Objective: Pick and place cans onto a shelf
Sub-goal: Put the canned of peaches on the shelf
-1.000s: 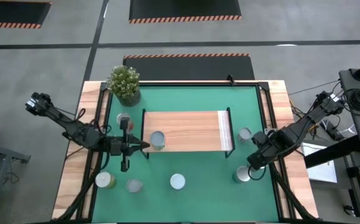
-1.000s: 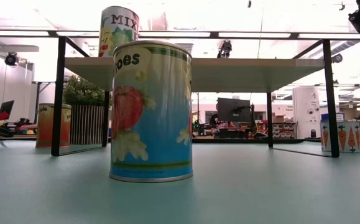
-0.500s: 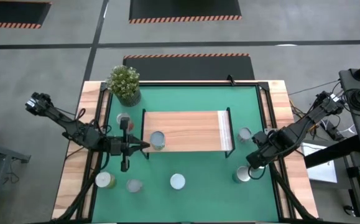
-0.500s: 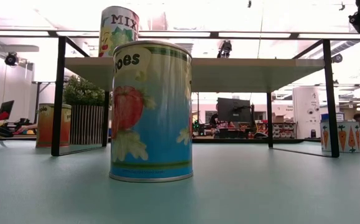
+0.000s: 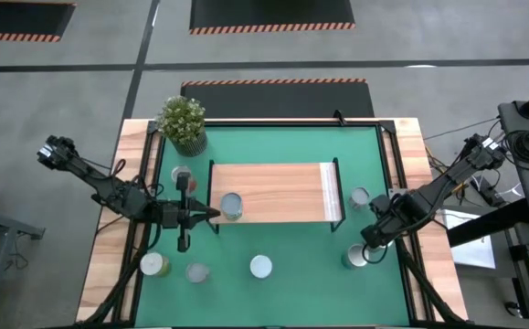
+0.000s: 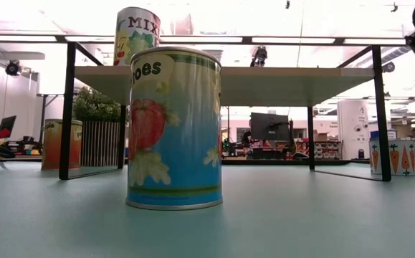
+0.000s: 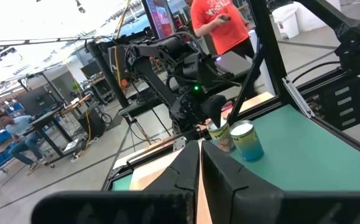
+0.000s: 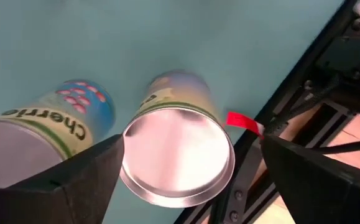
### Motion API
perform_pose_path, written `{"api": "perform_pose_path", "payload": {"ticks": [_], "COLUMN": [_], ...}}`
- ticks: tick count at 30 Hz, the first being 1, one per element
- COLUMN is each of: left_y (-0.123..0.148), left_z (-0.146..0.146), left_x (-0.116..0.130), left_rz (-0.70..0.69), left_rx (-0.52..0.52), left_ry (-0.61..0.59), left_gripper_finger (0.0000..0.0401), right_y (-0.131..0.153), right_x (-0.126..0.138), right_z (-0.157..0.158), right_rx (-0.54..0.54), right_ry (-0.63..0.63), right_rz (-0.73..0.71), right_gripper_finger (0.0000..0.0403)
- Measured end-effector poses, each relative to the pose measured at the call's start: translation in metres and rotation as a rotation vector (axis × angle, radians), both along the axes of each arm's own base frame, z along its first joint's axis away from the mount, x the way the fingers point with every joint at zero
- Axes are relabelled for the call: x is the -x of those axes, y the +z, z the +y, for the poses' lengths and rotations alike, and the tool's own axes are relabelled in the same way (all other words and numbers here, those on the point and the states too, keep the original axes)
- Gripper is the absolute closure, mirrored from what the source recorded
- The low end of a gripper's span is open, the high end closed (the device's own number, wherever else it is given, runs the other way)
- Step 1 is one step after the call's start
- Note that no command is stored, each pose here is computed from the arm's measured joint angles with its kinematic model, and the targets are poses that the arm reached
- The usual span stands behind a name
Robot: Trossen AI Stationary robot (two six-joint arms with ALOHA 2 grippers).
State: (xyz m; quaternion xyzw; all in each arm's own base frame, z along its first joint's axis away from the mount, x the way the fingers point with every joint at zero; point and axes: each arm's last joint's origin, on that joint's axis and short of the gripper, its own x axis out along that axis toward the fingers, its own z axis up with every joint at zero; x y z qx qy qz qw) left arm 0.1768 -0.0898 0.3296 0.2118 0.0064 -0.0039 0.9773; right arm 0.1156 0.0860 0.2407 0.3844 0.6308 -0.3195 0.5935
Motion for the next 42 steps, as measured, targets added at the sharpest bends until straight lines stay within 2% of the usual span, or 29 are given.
{"api": "perform_pose_path", "payload": {"ticks": [24,33,42], "left_y": [-0.001,-0.001,-0.001], "left_z": [0.000,0.000,0.000], "left_x": [0.000,0.000,0.000], "left_rz": [0.005,0.010,0.009], "left_rx": [-0.002,-0.006,0.002], "left_ry": [0.000,0.000,0.000], "left_gripper_finger": [0.0401,0.0401,0.0401], "right_y": [0.004,-0.005,0.006], "right_x": [-0.002,0.001,0.001], "right_z": [0.004,0.006,0.006], "right_rx": [-0.069,-0.033,-0.030], "right_ry": [-0.046,-0.056,-0.056], "right_rz": [-0.040,0.018,0.014], "right_gripper_finger": [0.0033,0.0033,0.0033]}}
